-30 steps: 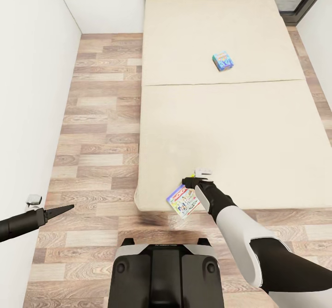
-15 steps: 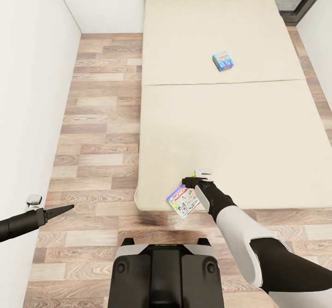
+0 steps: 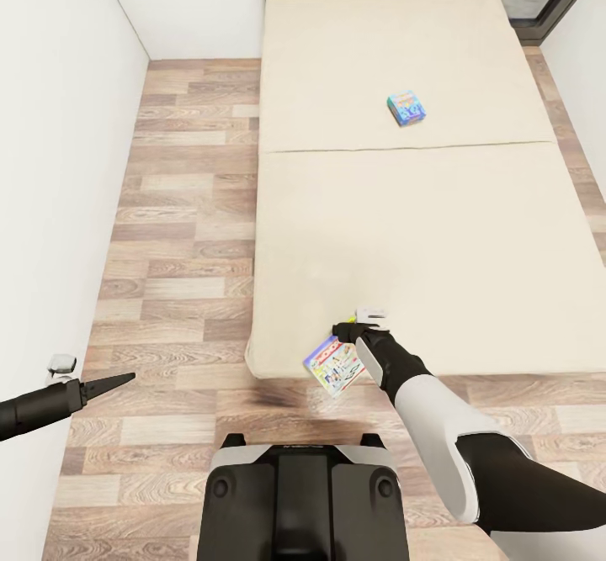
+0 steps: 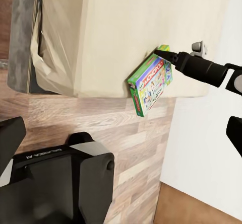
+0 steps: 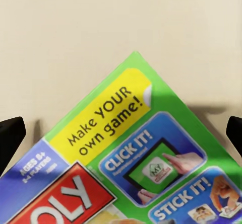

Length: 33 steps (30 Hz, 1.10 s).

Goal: Put all the toys in the child's room - the three board games (two on the bed and one on the table), the two jigsaw puzzles on the table, and the tennis ball on the table - inside the toy box on the table in the child's room.

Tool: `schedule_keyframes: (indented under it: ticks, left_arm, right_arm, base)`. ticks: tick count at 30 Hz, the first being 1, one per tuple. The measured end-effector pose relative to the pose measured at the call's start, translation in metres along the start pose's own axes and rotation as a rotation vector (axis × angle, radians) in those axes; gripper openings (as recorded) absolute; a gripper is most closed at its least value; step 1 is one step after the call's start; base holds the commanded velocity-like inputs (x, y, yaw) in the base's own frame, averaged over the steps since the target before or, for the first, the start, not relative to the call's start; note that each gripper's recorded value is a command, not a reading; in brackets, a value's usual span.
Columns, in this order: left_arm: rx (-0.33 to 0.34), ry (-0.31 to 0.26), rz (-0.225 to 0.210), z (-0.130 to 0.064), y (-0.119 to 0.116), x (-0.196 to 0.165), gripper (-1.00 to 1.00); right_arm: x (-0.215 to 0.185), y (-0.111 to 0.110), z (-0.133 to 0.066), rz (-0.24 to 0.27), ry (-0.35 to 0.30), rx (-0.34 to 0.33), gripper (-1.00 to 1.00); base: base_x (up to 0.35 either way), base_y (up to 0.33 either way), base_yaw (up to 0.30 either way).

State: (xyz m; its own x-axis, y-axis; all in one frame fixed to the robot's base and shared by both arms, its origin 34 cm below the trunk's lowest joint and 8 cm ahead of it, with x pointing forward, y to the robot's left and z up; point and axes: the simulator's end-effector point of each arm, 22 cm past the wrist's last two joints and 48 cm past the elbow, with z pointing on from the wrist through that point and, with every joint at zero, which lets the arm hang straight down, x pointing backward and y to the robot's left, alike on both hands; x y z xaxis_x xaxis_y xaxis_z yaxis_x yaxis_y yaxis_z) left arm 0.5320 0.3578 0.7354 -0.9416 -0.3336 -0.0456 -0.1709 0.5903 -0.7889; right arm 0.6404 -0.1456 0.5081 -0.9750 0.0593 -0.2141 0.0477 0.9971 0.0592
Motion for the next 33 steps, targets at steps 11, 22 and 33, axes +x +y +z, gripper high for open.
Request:
schedule_keyframes:
  ticks: [11, 22, 33]
  left_arm:
    - [0.0, 0.0, 0.0, 0.0, 0.0, 0.0, 1.0]
    - [0.0, 0.0, 0.0, 0.0, 0.0, 0.0, 1.0]
    - [0.0, -0.001, 0.001, 0.0, -0.001, 0.0, 1.0]
  right_arm:
    - [-0.073, 0.002, -0.019, 0.026, -0.137, -0.012, 1.0]
    - [-0.157, 0.003, -0.07, 0.034, -0.213, -0.035, 1.0]
    - [-0.177, 0.029, -0.103, 0.032, -0.26, -0.2, 1.0]
  base:
    - [0.0, 0.0, 0.0]
    - [0.0, 0.0, 0.0]
    - [0.0, 0.0, -0.028]
